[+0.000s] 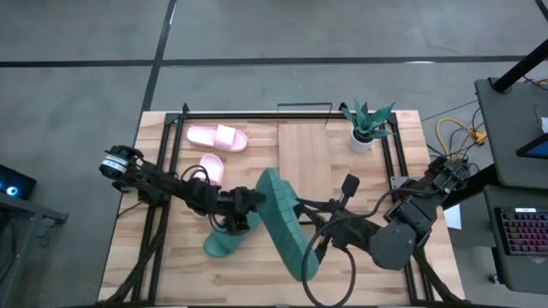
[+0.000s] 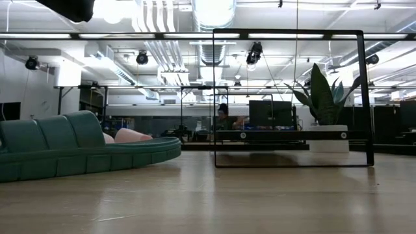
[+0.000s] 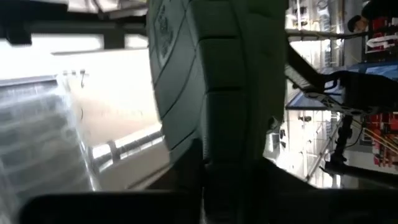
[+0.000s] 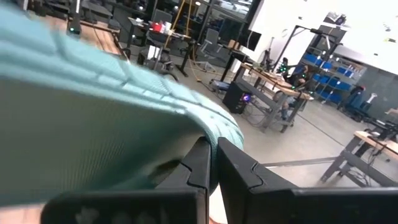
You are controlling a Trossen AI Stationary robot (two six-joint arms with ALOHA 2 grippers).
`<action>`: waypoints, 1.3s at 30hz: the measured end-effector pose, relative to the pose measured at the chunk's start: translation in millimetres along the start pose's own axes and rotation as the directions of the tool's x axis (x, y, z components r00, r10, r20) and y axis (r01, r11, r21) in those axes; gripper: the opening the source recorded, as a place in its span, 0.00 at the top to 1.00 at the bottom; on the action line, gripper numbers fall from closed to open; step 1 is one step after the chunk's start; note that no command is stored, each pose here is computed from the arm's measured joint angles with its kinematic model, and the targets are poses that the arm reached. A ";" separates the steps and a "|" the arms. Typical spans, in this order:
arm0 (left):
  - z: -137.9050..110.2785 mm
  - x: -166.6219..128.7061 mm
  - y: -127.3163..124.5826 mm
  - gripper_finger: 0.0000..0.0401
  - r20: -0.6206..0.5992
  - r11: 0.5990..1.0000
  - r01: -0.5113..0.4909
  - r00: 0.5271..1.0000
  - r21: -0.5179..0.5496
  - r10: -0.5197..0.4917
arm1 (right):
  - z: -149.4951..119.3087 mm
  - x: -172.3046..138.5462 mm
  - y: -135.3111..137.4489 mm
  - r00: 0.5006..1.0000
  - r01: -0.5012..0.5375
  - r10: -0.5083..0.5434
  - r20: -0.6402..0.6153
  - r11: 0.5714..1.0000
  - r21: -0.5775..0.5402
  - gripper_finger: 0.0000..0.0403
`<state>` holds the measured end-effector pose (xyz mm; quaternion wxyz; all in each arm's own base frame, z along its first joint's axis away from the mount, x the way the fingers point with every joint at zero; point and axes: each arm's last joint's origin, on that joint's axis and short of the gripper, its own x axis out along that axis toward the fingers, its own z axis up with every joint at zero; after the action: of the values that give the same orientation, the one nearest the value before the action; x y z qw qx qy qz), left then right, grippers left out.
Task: Pick and place slides into the shelf
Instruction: Put the right green slipper on the shelf
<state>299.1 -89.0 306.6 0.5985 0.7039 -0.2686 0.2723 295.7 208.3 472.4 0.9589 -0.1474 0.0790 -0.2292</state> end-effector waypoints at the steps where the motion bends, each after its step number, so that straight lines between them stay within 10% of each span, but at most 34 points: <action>1: 0.3 0.4 2.2 0.93 -0.018 1.000 0.001 1.000 -0.008 -0.001 | -0.3 0.1 0.0 1.000 0.002 -0.002 -0.001 1.000 -0.001 0.97; 20: -16.5 -13.0 32.4 0.93 -0.271 0.978 0.096 0.952 -0.183 -0.144 | 11.1 -11.3 -19.4 0.995 0.103 -0.103 0.003 0.992 -0.069 0.68; 27: -29.4 -22.8 48.9 0.93 -0.375 0.933 0.155 0.885 -0.324 -0.277 | 19.3 -33.9 -36.9 0.945 0.301 -0.326 -0.028 0.899 -0.320 0.60; 39: -48.5 -39.3 85.2 0.93 -0.369 0.722 0.163 0.772 -0.673 -0.518 | 36.7 -91.2 -67.7 0.980 0.196 -0.199 0.020 0.935 -0.295 0.64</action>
<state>208.3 -50.9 344.8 0.8819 0.4076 -0.0232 0.2357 195.0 202.0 536.3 0.8978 -0.2953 0.1021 -0.3104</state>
